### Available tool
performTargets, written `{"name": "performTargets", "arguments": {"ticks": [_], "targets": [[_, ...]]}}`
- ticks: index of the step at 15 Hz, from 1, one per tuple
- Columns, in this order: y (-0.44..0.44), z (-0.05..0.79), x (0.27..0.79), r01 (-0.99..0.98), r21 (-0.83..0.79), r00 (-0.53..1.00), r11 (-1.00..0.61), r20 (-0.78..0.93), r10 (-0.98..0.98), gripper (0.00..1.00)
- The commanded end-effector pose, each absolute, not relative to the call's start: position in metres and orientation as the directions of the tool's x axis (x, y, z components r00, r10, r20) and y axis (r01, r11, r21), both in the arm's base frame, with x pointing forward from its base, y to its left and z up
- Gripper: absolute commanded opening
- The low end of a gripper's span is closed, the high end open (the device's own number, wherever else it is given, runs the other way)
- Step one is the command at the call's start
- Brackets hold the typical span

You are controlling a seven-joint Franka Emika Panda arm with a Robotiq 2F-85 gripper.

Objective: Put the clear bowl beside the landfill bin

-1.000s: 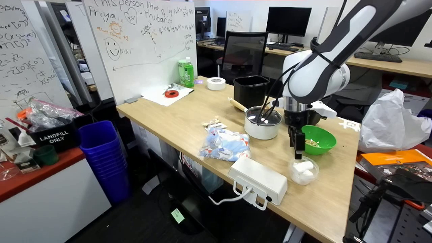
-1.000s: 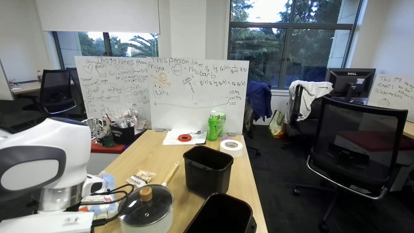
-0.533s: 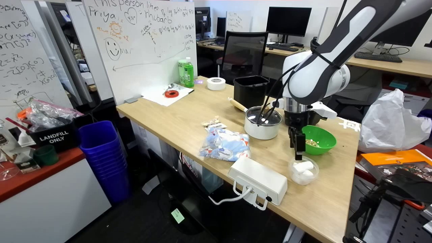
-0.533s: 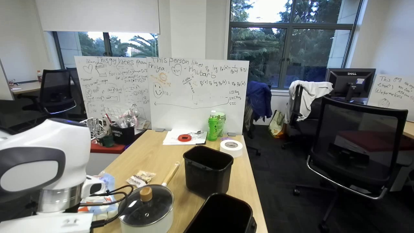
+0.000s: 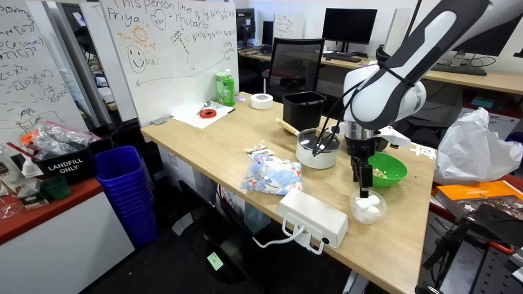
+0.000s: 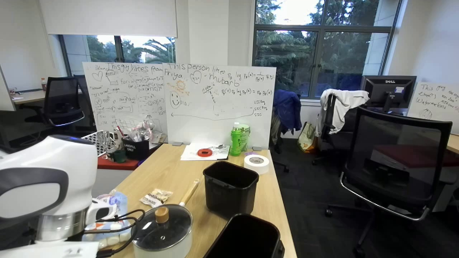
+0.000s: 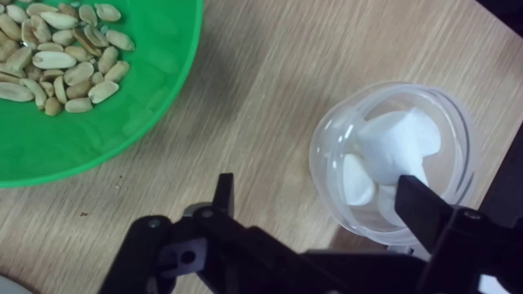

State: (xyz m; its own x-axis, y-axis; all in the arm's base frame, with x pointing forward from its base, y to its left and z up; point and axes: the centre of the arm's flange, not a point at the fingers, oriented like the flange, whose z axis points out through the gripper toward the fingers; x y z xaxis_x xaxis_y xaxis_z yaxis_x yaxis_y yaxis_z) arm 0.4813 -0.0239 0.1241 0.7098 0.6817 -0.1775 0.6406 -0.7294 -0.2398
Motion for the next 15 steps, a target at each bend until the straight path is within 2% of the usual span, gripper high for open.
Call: {"name": "performTargets", "arguments": {"ticks": [1, 13, 14, 15], "targets": [[-0.0232, 0.1199, 0.4835, 0.649, -0.230, 0.710, -0.725, -0.160, 0.686, 1.00], [-0.0249, 0.1122, 0.4861, 0.639, -0.238, 0.711, -0.731, -0.179, 0.680, 1.00], [-0.0250, 0.1113, 0.4864, 0.638, -0.242, 0.711, -0.731, -0.180, 0.680, 0.96], [-0.0251, 0.1108, 0.4865, 0.637, -0.245, 0.710, -0.731, -0.182, 0.680, 0.86]]}}
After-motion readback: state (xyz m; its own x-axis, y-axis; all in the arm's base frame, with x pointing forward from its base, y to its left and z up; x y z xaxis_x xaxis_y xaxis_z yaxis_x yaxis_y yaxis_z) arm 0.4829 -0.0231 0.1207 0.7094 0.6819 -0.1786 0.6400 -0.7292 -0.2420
